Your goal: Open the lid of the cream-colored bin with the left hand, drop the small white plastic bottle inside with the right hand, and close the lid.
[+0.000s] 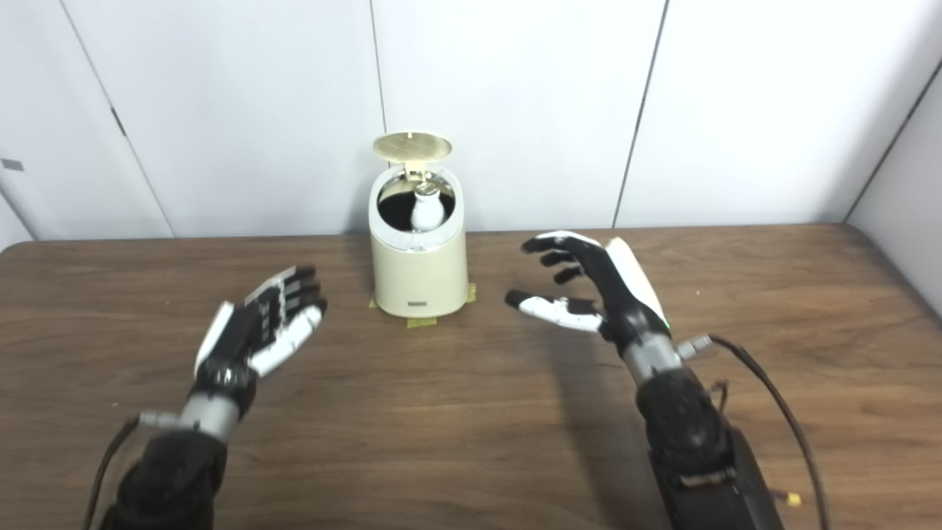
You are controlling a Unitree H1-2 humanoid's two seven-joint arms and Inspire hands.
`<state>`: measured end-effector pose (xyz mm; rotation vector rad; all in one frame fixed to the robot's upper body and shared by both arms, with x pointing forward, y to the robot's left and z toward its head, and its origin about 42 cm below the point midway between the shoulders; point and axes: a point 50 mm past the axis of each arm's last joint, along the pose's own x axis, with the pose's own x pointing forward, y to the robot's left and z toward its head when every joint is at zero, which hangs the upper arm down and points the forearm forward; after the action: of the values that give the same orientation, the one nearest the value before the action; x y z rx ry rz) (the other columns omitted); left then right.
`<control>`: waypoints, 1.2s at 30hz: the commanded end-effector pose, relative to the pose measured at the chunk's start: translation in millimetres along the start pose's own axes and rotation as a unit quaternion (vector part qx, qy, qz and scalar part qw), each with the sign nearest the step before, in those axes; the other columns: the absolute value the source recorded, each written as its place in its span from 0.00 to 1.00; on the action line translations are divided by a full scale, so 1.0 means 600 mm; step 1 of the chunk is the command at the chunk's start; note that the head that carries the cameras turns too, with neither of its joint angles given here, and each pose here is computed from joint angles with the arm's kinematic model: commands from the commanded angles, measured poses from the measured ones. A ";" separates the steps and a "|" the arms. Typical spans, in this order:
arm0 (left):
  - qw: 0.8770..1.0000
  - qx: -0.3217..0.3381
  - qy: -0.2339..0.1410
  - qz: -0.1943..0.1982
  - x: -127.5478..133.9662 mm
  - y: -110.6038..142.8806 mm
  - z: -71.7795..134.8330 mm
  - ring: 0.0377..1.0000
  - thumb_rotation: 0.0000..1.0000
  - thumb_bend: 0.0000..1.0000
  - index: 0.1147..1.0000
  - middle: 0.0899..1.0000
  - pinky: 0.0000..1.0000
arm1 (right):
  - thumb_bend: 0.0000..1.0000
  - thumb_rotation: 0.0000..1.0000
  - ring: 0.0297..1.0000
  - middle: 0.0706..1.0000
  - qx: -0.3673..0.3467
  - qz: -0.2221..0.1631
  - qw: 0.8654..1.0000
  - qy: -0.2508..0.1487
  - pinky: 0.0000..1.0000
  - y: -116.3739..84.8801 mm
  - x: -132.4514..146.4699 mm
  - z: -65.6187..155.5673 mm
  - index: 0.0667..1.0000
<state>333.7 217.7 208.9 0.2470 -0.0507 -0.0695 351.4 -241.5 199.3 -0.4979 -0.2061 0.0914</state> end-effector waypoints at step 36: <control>0.983 0.120 -0.135 -0.046 0.256 -0.016 0.211 0.90 0.58 0.49 0.92 0.92 0.82 | 0.58 1.00 0.87 0.85 0.244 -0.150 0.958 0.032 0.84 0.094 -0.170 -0.100 0.87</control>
<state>471.9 173.0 298.6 0.4560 -0.1892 -0.2011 268.2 -238.4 121.2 0.0182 -0.2230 -0.1667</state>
